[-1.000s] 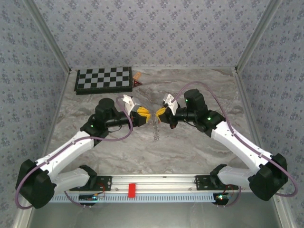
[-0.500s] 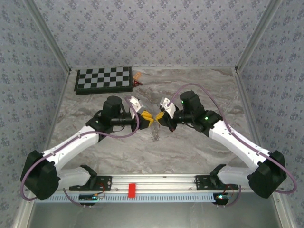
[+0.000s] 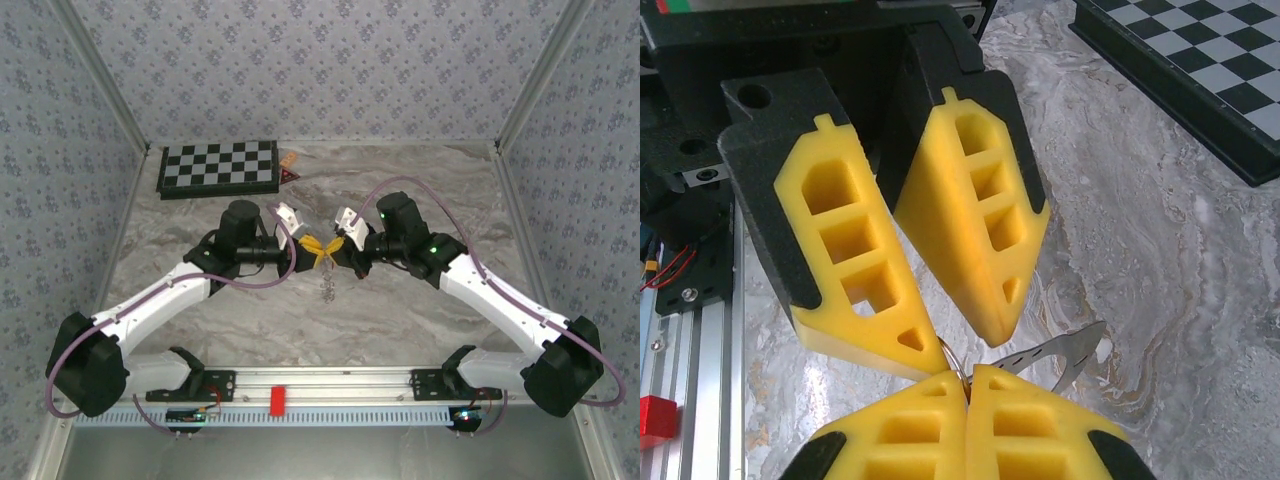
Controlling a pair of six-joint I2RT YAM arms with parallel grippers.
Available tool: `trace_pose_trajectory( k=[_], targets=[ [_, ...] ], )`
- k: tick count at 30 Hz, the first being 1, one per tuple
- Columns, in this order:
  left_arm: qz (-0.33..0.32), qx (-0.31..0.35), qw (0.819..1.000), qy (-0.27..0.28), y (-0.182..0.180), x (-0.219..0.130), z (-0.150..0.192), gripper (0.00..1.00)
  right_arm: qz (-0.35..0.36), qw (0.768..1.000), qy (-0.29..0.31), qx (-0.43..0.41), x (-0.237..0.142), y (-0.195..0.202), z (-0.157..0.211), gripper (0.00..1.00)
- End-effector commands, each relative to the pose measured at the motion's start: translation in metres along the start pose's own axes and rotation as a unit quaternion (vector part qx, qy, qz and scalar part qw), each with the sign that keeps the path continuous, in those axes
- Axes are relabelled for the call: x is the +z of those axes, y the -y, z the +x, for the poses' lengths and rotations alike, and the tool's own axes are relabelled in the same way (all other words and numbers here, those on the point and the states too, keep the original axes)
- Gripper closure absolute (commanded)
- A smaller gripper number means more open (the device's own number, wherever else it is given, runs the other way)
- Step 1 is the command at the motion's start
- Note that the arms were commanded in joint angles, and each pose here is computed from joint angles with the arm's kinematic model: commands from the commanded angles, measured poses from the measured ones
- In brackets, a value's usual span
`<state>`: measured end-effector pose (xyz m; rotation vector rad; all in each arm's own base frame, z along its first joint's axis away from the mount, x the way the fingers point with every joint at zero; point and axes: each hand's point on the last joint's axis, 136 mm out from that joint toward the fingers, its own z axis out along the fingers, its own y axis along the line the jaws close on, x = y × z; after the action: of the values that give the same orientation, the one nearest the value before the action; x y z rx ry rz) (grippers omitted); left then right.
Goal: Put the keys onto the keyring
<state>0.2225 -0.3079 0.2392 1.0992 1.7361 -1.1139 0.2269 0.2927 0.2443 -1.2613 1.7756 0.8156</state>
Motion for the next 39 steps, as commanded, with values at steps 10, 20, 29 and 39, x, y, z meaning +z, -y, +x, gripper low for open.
trace_pose_trajectory(
  k=[10,20,29,39],
  targets=[
    [0.005,0.027,0.999,0.033,0.005,-0.001,-0.022,1.0,0.011,0.999,0.021,-0.026,-0.005,-0.003,-0.015,1.0],
    [0.0,0.047,0.993,0.107,0.013,-0.014,-0.048,1.0,0.132,0.983,0.124,-0.032,-0.044,0.024,-0.038,0.74],
    [-0.001,0.038,0.981,0.188,0.017,-0.026,-0.079,1.0,0.134,0.974,0.177,-0.051,-0.059,0.014,-0.048,0.73],
    [0.009,0.039,0.979,0.202,0.023,-0.031,-0.086,1.0,0.13,0.976,0.169,-0.05,-0.049,0.015,-0.046,0.75]
  ],
)
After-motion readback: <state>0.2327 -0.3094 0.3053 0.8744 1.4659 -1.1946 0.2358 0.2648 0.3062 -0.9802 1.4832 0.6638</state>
